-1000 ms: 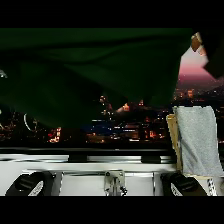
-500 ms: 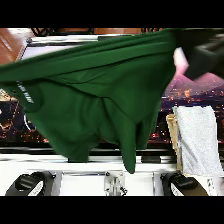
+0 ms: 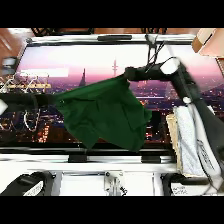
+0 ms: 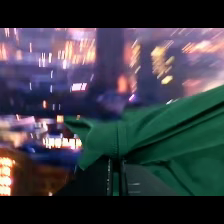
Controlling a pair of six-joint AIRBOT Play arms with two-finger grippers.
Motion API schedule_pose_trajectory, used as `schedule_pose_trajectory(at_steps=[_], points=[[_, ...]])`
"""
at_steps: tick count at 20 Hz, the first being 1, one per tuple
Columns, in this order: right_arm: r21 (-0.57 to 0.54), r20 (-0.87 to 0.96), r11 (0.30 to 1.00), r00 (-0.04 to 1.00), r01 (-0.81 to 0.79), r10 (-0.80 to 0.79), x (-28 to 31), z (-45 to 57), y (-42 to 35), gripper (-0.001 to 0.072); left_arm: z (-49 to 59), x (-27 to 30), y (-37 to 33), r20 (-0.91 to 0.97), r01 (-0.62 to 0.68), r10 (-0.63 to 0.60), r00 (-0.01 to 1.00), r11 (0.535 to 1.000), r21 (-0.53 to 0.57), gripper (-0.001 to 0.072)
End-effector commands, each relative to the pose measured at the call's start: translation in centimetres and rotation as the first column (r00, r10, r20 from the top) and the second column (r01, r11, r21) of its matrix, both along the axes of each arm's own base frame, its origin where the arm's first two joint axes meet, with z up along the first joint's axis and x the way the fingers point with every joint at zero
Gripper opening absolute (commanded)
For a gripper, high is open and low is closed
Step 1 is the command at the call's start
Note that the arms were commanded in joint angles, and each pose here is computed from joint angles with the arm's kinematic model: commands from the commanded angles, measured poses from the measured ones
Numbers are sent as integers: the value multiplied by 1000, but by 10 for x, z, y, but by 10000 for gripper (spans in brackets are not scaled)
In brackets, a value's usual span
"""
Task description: Fold the shirts.
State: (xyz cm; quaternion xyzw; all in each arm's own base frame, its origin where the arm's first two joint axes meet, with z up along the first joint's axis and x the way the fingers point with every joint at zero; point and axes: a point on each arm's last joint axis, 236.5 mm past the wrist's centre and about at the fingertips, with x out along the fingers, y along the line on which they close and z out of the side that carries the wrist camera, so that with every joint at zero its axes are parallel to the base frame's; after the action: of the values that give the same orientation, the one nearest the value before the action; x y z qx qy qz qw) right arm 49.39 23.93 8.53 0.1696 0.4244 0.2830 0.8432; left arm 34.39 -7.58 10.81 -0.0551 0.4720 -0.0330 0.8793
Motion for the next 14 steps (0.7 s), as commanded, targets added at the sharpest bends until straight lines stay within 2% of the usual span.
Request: schedule_pose_trajectory(at_steps=[1,2,3,4,5,7,9,12,13,14], points=[[236,-259,970,966,56,7,2,-61,41,69,-86,22,-35,-199,-44,21,980,993,-111,38],[229,-272,972,962,56,9,1,-65,41,74,-107,21,-41,-262,-56,21,965,990,-127,64],[224,-271,973,963,55,8,0,-65,39,179,-124,20,-45,-310,-67,23,950,989,-134,133],[234,-276,971,961,52,15,-2,-60,37,521,-135,19,-46,-339,-75,26,940,988,-133,237],[230,-272,972,962,37,28,-5,-54,32,583,-141,18,-42,-359,-82,32,933,989,-125,327],[187,-270,982,961,0,51,-15,-41,6,582,-136,12,-21,-394,-30,-9,919,995,-93,420],[115,-327,993,942,-33,69,-40,-29,-33,582,-120,4,13,-439,4,-36,898,997,-74,428],[-45,-480,991,873,-127,90,-103,-29,-89,582,-103,-16,50,-478,-33,-26,878,993,-114,428],[-104,-509,983,857,-150,77,-121,-32,-104,582,-108,-27,54,-500,-61,-24,866,986,-153,467],[-158,-523,975,851,-153,49,-136,-36,-117,582,-118,-38,52,-528,-97,-19,849,977,-191,556]])
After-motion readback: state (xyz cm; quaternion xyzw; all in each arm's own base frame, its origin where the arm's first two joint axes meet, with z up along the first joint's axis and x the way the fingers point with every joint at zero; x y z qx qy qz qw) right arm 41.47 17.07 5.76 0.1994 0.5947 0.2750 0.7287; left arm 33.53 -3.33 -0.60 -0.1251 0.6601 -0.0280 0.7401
